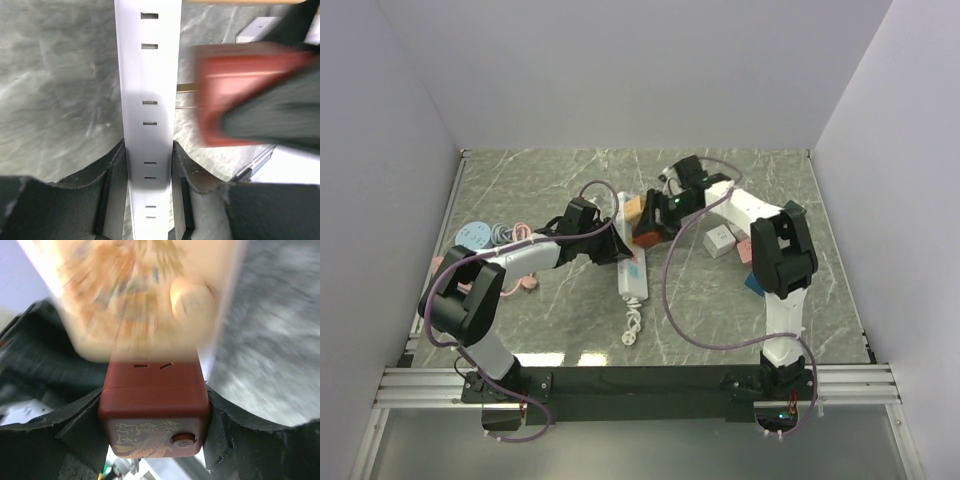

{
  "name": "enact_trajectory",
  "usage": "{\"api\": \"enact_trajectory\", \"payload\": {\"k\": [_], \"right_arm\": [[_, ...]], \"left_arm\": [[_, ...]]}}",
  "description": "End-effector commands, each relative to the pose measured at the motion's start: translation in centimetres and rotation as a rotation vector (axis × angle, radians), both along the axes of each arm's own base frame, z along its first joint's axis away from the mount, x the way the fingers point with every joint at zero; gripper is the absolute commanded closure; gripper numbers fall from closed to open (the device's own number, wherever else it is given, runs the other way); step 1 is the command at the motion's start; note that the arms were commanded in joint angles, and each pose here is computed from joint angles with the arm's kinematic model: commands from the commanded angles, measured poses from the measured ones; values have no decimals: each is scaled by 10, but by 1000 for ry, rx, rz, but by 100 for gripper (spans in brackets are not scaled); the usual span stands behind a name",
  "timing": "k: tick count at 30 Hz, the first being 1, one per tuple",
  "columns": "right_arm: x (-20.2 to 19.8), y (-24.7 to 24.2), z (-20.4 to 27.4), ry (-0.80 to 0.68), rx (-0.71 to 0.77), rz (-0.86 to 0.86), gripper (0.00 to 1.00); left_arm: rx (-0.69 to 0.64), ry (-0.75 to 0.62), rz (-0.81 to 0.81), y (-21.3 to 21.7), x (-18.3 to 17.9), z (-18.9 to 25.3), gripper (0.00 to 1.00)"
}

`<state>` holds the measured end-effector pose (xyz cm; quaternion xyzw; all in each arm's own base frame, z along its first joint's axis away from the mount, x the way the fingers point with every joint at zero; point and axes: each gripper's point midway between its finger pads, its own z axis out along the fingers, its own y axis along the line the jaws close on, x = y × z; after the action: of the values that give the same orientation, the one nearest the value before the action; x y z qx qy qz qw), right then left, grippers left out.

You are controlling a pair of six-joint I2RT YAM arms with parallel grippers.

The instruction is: Pull the plug off the socket

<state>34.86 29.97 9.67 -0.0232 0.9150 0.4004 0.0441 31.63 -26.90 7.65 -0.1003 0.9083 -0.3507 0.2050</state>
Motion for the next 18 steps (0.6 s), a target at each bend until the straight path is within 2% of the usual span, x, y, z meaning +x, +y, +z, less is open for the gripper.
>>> {"api": "enact_trajectory", "payload": {"k": [1,7,9,13,14,16,18], "right_arm": [[25,-41,88,-179,103,15,100],[33,-58,85,-208,81,-67,100],[39,-66,91,-236,42,-141,100],[79,-129,91,-301,-169,-445,100],[96,-164,85,-324,-285,-567,100],[110,-197,86,-301,-369,-699,100],[124,-244,66,-233,-469,-859,100]], "left_arm": [[130,98,77,35,-11,-35,99],[133,92,70,31,-4,-32,99],[128,84,67,29,-1,-28,100],[123,76,65,28,1,-24,99],[120,73,65,28,2,-23,100],[116,76,64,28,1,-23,99],[113,76,60,27,0,-22,100]]}}
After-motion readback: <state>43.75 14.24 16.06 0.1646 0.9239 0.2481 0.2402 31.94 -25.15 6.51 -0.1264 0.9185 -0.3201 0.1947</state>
